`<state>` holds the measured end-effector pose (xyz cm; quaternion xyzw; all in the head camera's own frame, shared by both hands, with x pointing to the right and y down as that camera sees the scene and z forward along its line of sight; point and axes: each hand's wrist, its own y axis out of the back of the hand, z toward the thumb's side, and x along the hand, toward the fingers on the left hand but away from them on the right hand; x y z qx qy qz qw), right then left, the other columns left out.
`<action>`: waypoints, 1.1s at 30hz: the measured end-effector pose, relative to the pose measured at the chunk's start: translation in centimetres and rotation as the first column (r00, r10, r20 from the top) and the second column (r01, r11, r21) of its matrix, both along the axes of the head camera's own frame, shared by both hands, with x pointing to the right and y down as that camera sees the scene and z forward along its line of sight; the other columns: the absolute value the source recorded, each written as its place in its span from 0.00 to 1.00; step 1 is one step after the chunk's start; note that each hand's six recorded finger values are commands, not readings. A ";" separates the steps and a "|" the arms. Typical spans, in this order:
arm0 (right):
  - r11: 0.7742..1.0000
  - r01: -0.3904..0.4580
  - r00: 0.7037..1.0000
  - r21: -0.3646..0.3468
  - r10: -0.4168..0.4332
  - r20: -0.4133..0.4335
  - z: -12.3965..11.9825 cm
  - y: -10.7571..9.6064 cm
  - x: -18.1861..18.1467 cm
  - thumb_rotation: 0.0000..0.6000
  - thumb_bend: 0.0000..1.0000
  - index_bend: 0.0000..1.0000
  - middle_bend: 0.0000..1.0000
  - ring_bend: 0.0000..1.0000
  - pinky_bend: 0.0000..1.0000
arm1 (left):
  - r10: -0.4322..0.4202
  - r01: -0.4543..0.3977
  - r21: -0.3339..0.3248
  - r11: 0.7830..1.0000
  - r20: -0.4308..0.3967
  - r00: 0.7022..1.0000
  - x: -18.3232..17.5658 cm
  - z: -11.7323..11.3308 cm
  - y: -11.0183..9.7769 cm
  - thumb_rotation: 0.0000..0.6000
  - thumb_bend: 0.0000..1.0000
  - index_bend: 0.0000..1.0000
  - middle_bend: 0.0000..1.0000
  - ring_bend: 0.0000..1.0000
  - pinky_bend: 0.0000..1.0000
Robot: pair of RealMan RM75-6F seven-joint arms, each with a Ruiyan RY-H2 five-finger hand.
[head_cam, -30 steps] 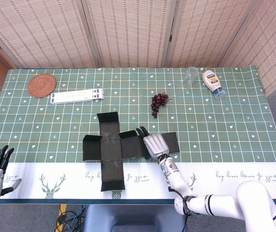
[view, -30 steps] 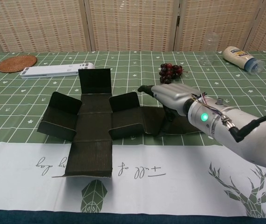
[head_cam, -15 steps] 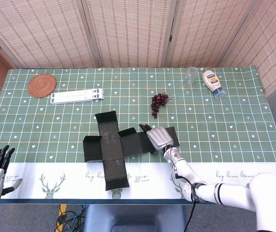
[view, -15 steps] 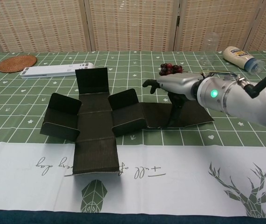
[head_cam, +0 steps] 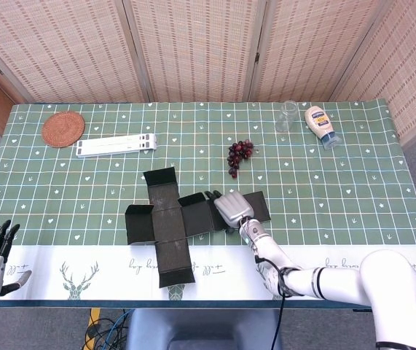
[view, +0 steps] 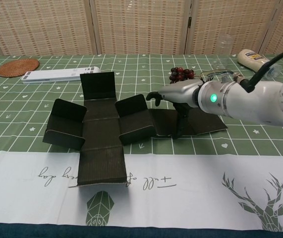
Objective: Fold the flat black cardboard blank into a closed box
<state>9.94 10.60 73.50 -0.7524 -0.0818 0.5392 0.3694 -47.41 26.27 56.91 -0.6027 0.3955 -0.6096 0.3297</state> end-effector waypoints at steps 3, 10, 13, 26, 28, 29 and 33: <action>1.000 0.016 1.000 0.011 -0.016 -0.020 0.0 -0.1 -0.2 1.00 0.00 0.00 0.14 0.71 0.99 | -0.001 0.001 0.000 1.000 -0.001 1.000 -0.1 0.0 0.0 1.00 0.18 0.00 0.00 0.00 0.09; 0.999 0.031 0.998 0.025 -0.030 -0.063 0.2 -0.3 -0.4 1.00 0.00 0.01 0.14 0.71 0.99 | -0.004 0.004 -0.002 1.000 -0.001 1.000 -0.2 0.1 0.1 1.00 0.18 0.00 0.00 0.00 0.09; 0.999 0.033 0.996 0.031 -0.030 -0.079 0.2 -0.4 -0.4 1.00 0.00 0.01 0.14 0.71 0.99 | -0.006 0.006 -0.003 1.000 -0.001 1.000 -0.3 0.1 0.2 1.00 0.18 0.00 0.00 0.00 0.09; 0.996 0.077 0.988 0.050 -0.069 -0.141 0.1 -0.6 -0.5 1.00 0.00 0.03 0.14 0.71 0.99 | -0.006 0.006 -0.006 1.000 0.000 1.000 -0.4 0.2 0.3 1.00 0.18 0.00 0.00 0.00 0.08; 0.995 0.078 0.987 0.056 -0.069 -0.148 0.2 -0.7 -0.4 1.00 0.00 0.03 0.14 0.71 0.99 | -0.004 0.004 -0.006 1.000 -0.001 1.000 -0.3 0.2 0.3 1.00 0.18 0.00 0.00 0.00 0.08; 0.995 0.078 0.986 0.057 -0.069 -0.152 0.2 -0.7 -0.3 1.00 0.00 0.03 0.14 0.71 0.99 | -0.003 0.003 -0.006 1.000 -0.002 1.000 -0.3 0.2 0.3 1.00 0.18 0.00 0.00 0.00 0.08; 0.996 0.077 0.985 0.048 -0.069 -0.157 0.3 -0.7 -0.4 1.00 0.00 0.03 0.14 0.71 0.99 | 0.000 0.000 -0.006 1.000 -0.002 1.000 -0.2 0.2 0.2 1.00 0.18 0.00 0.00 0.00 0.08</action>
